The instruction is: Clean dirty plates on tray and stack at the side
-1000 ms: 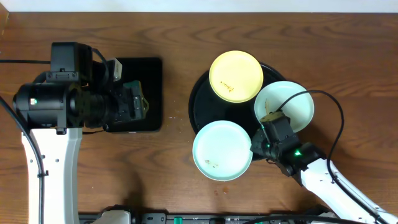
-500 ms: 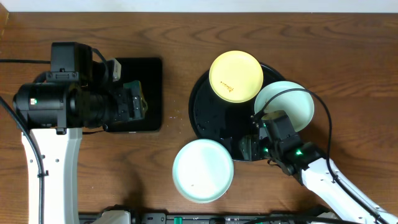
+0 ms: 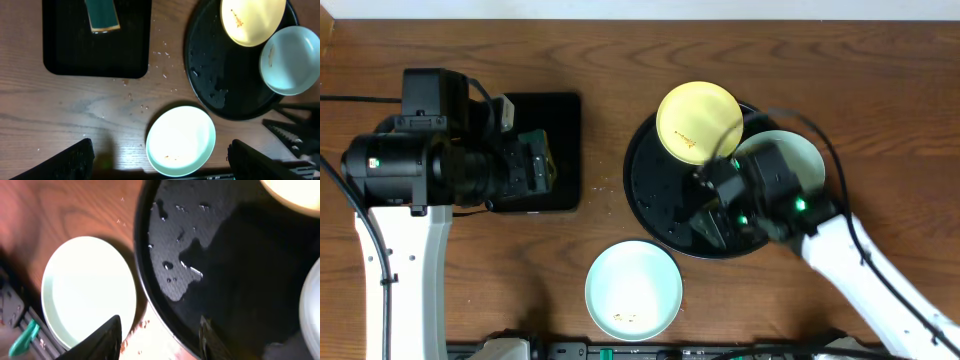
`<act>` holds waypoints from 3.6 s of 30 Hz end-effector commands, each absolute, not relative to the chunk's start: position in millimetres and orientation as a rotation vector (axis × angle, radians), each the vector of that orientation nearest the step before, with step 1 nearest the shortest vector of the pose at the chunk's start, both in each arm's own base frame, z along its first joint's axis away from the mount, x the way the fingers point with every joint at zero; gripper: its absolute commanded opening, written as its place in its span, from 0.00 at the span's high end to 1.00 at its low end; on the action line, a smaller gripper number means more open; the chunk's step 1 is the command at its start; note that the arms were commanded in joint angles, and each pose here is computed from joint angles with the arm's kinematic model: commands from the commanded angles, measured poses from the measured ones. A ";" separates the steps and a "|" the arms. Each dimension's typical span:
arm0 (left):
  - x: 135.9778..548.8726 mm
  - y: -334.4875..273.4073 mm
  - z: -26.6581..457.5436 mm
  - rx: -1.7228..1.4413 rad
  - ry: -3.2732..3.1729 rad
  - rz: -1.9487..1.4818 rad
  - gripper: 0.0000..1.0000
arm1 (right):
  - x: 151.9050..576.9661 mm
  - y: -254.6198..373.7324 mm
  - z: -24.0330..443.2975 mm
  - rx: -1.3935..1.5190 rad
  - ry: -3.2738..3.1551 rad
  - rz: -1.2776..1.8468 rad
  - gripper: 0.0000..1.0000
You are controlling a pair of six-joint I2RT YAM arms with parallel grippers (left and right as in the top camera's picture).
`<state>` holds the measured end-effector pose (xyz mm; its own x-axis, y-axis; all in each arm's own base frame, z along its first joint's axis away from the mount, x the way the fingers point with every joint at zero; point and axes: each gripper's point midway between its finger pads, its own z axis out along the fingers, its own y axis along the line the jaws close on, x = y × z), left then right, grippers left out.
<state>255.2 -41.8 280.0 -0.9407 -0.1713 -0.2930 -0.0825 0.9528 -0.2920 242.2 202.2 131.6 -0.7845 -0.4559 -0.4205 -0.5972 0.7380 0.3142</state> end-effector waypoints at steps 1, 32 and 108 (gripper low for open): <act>253.9 -32.6 281.2 -0.264 2.777 -0.338 0.14 | 247.9 226.8 137.9 -1.106 2.527 0.583 0.50; 264.7 -1.9 239.8 -0.480 2.794 -0.109 0.14 | 223.9 350.2 10.8 -1.999 1.928 0.205 0.46; 271.1 -1.8 239.6 -0.476 2.771 -0.113 0.14 | 286.5 130.9 23.7 0.098 2.999 0.231 0.84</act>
<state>271.6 -5.6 239.4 -0.8968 -0.3291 -0.2958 -0.2988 0.9434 -0.1436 292.6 128.9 29.3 -0.9866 0.0892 -0.1368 0.0678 0.9858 0.1536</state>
